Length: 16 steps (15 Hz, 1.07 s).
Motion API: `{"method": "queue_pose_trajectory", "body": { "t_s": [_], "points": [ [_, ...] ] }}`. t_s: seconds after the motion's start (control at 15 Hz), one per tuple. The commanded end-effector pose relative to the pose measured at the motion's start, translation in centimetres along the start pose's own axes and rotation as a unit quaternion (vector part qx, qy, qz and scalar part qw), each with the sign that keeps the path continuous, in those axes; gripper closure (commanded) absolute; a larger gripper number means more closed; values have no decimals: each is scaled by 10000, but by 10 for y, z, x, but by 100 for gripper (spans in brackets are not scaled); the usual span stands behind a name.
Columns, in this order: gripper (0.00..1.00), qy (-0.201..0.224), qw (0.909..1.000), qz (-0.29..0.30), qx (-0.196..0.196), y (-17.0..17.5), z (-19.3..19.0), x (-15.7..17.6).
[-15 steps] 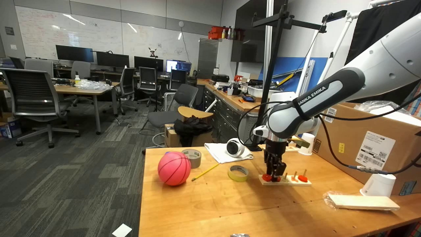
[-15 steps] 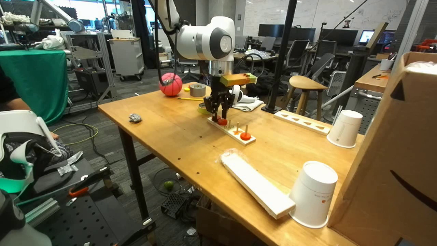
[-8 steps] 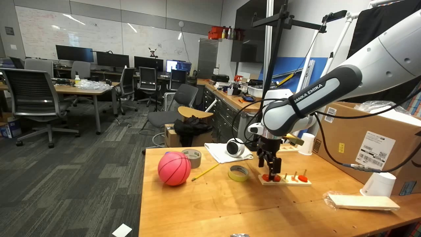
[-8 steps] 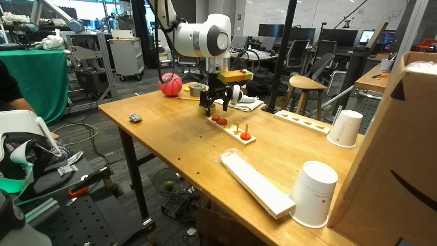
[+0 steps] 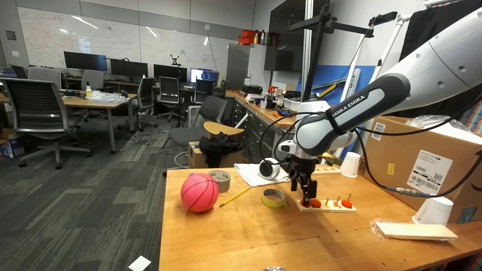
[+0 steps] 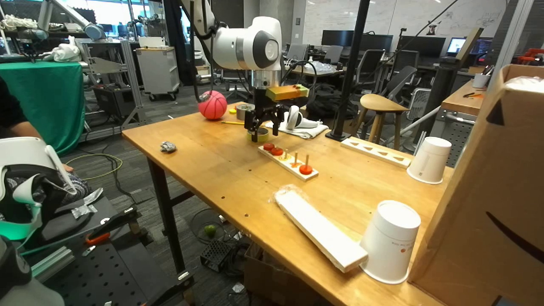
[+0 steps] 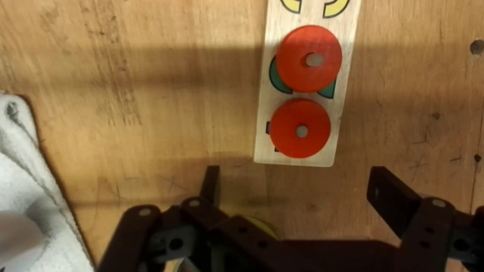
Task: Move one right block to the first right position, then the left block, then the remaining block to the first right position
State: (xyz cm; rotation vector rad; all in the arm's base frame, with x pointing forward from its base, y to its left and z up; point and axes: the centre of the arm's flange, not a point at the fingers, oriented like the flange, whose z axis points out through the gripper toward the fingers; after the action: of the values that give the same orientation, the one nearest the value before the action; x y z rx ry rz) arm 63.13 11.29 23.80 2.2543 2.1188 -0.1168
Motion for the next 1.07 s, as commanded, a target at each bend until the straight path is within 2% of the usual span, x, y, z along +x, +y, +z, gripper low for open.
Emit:
{"method": "queue_pose_trajectory", "body": {
  "t_s": [0.0,0.33,0.4,0.53,0.8,0.93,1.0],
  "points": [
    [0,-85,9999,115,45,6,2,-11],
    [2,-75,9996,241,87,8,10,-28],
    [25,-64,9996,252,93,9,11,-30],
    [30,-51,9996,268,106,9,12,-32],
    [63,-40,9996,250,96,10,9,-31],
    [77,-40,9997,236,82,12,7,-30],
    [74,-49,9997,233,78,12,6,-30]
  ]
}}
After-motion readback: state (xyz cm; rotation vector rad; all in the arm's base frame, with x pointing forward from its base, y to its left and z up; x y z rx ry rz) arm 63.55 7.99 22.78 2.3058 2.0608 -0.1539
